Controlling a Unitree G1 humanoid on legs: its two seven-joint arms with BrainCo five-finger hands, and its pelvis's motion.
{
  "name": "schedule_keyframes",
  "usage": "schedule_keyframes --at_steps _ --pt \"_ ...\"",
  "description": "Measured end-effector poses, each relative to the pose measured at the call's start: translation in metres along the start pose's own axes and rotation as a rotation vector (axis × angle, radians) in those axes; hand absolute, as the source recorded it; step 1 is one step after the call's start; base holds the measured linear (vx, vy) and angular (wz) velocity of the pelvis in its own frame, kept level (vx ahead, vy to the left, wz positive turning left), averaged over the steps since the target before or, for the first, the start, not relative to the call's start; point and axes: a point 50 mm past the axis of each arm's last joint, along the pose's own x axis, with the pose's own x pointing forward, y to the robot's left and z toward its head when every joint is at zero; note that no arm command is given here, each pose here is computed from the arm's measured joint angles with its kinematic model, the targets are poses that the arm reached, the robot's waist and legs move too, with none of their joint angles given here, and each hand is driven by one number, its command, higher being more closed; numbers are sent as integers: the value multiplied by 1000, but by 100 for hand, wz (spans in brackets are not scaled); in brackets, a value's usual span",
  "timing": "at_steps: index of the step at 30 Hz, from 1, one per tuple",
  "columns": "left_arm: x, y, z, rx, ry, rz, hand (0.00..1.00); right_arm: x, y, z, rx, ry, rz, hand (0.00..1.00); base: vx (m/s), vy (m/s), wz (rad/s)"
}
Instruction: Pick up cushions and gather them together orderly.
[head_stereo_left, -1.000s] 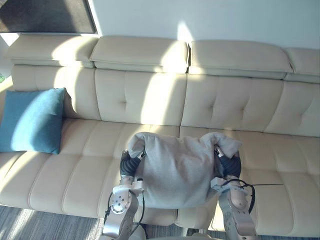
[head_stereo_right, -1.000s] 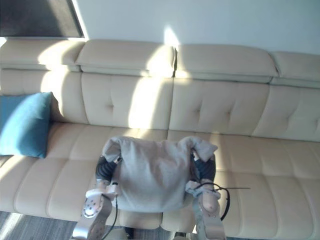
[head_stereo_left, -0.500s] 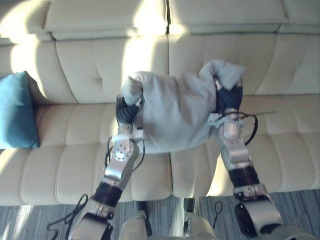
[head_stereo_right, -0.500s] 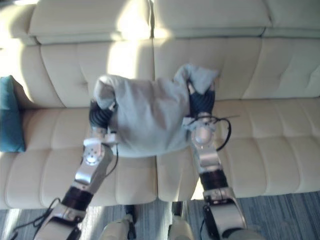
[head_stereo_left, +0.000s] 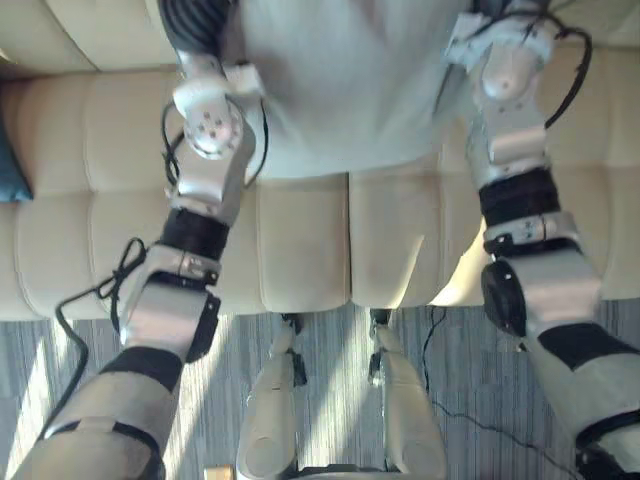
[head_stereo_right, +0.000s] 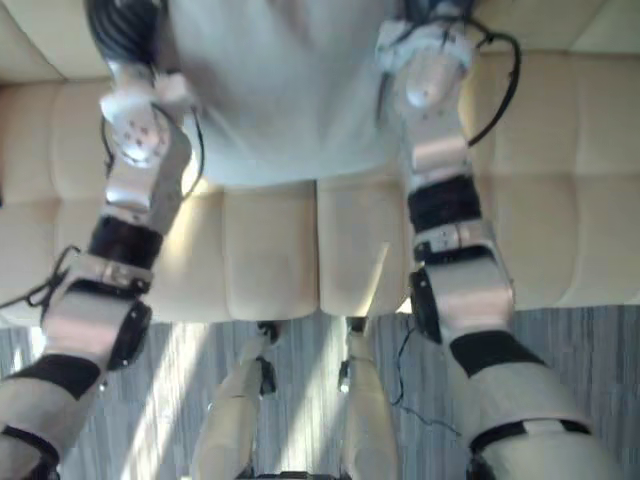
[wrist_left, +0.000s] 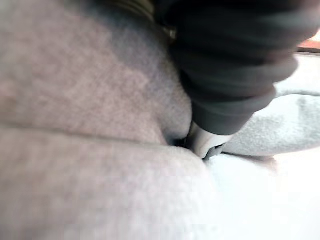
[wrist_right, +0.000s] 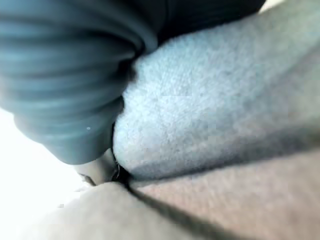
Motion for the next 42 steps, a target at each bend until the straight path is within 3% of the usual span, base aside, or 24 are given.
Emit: schedule_keyframes --at_steps 7,12,16,20,23,26,32,36,40,42 --pt "23 12 20 7 -46 20 0 14 1 32 61 -86 -45 0 3 -4 0" --pt "26 17 23 -4 -45 -6 0 13 -5 27 62 -78 -50 0 13 10 -4" --pt "24 32 20 -8 -40 -13 0 11 -34 13 91 -50 -92 0 0 0 0" --pt "11 82 15 -15 -45 43 0 3 -96 -8 101 -23 -147 0 -16 -5 -6" --pt "-3 104 3 -10 -11 56 0 -11 -128 -26 65 5 -135 0 16 -30 6" --pt "-16 119 -6 12 16 60 0 -26 -140 -33 52 10 -101 0 55 -61 11" --pt "-98 153 -58 39 217 79 0 -105 -165 -91 -52 214 6 0 107 -66 15" --pt "-217 152 -111 -7 564 92 0 -218 -175 -142 -23 547 29 0 129 -61 14" --pt "-335 161 -129 65 946 18 0 -337 -195 -168 -59 936 8 0 98 -31 9" --pt "-367 169 -132 101 1062 23 0 -370 -202 -172 -83 1057 -4 0 85 -3 4"
